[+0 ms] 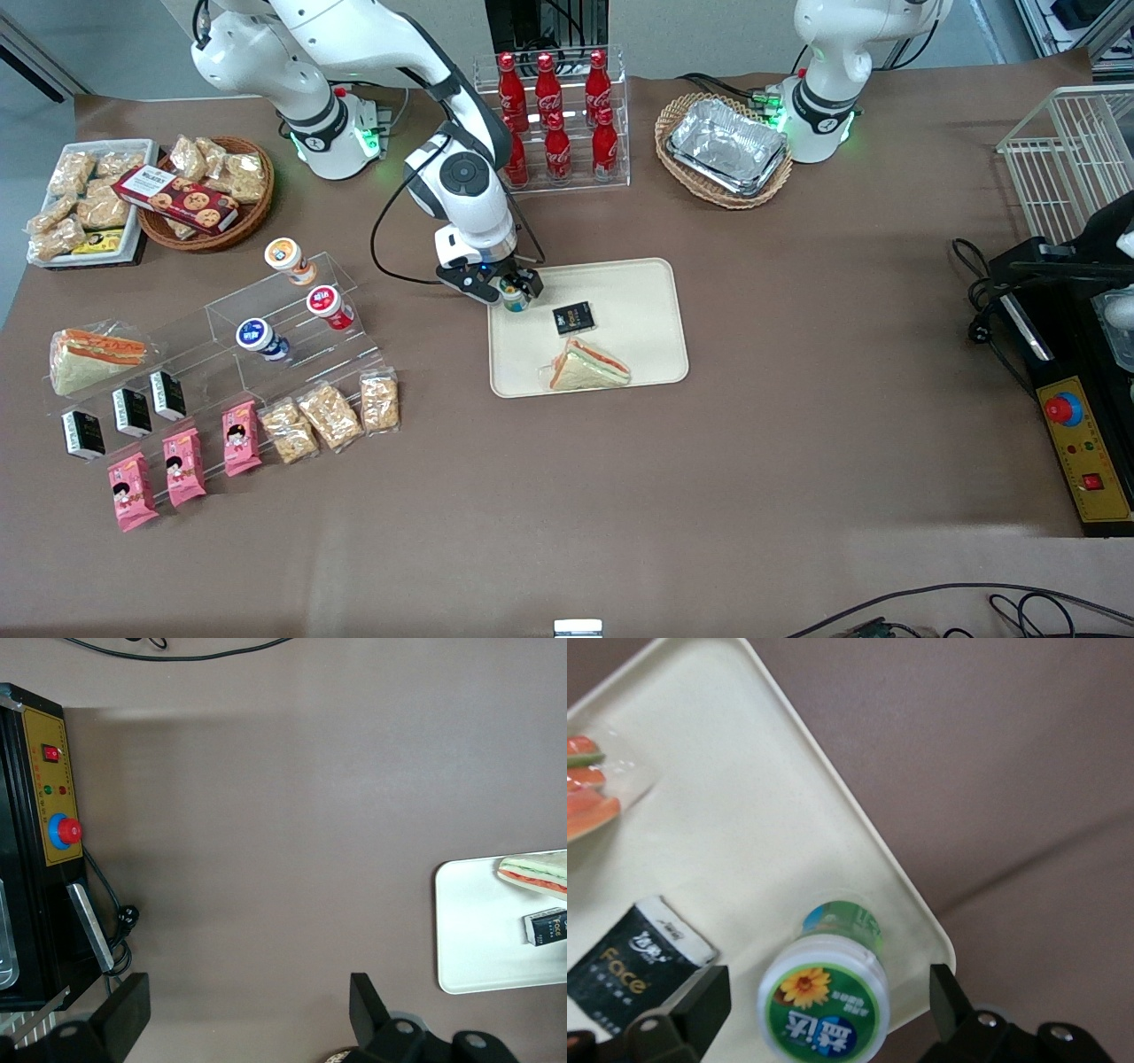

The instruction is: Place green gum on tray

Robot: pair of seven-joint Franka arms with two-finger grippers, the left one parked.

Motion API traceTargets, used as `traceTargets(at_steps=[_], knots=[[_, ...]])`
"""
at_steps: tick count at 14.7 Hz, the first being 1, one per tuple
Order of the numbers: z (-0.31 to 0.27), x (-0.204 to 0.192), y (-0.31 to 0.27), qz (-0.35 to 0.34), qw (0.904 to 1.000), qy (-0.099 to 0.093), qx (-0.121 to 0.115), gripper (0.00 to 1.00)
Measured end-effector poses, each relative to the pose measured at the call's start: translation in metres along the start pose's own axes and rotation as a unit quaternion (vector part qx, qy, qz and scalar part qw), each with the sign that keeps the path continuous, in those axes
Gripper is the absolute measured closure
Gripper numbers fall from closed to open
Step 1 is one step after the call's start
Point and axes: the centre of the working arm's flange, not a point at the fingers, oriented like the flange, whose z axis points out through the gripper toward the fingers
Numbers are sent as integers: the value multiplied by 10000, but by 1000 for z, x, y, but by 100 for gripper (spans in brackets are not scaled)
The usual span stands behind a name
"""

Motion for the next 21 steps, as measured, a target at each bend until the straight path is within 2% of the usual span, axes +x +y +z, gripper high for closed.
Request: traceTargets(at_steps=[5, 8, 12, 14, 16, 21], knots=[[-90, 41, -14, -95, 9989, -241, -394, 0], [-171, 79, -19, -534, 9957, -445, -605, 0], [-281, 136, -6, -1330, 9854, -730, -772, 0], [-323, 165, 10, -1767, 9786, -791, -700, 0], [-349, 195, 32, -2133, 9725, -756, -543, 0], [-362, 288, 111, -2811, 9562, -750, -321, 0]])
